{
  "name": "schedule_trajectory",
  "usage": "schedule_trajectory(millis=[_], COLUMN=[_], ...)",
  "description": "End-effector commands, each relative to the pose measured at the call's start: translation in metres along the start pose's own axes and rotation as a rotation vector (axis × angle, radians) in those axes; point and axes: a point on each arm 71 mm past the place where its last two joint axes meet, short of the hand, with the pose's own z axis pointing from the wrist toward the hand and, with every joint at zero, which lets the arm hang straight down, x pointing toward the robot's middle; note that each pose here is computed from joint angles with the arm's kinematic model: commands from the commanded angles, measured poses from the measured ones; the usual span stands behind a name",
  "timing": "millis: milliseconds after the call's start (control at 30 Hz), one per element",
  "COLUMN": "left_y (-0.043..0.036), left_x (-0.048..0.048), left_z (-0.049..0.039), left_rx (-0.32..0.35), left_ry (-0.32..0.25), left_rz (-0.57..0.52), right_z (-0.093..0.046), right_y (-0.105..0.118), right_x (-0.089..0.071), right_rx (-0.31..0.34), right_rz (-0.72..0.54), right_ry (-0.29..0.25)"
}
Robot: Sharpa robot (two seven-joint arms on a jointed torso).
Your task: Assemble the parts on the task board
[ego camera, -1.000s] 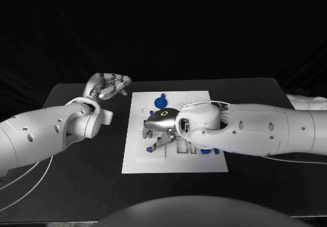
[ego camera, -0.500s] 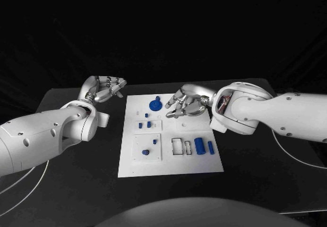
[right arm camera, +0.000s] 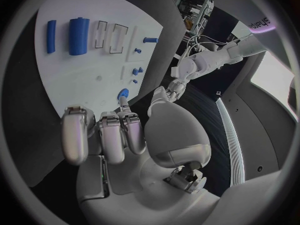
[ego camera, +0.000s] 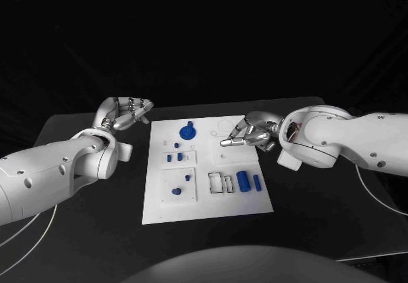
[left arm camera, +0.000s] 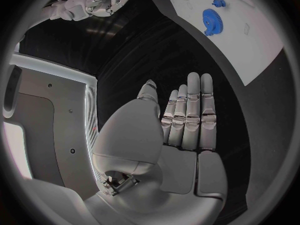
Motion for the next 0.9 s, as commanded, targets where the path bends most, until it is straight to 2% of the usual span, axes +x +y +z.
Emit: schedule_trajectory(millis=[33, 233, 367, 667, 900], left_y=[-0.0011, -0.0006, -0.0007, -0.0007, -0.0002], left_x=[0.0025, 0.0018, 0.0022, 0.0025, 0.0017], left_z=[0.0002, 0.0002, 0.0003, 0.0005, 0.0004], left_rx=[0.011, 0.009, 0.01, 0.009, 0.007], left_ry=[0.018, 0.015, 0.016, 0.019, 0.019], left_rz=[-0.006, -0.004, -0.005, -0.007, -0.006], right_z=[-0.002, -0.006, -0.01, -0.014, -0.014], right_y=[-0.011, -0.024, -0.03, -0.036, -0.04], right_x=[0.003, 0.005, 0.009, 0.023, 0.034], right_rx=[0.139, 0.23, 0.267, 0.305, 0.318], right_rz=[-0.05, -0.114, -0.19, -0.236, -0.205], right_ry=[0.022, -0.012, -0.024, -0.011, 0.019])
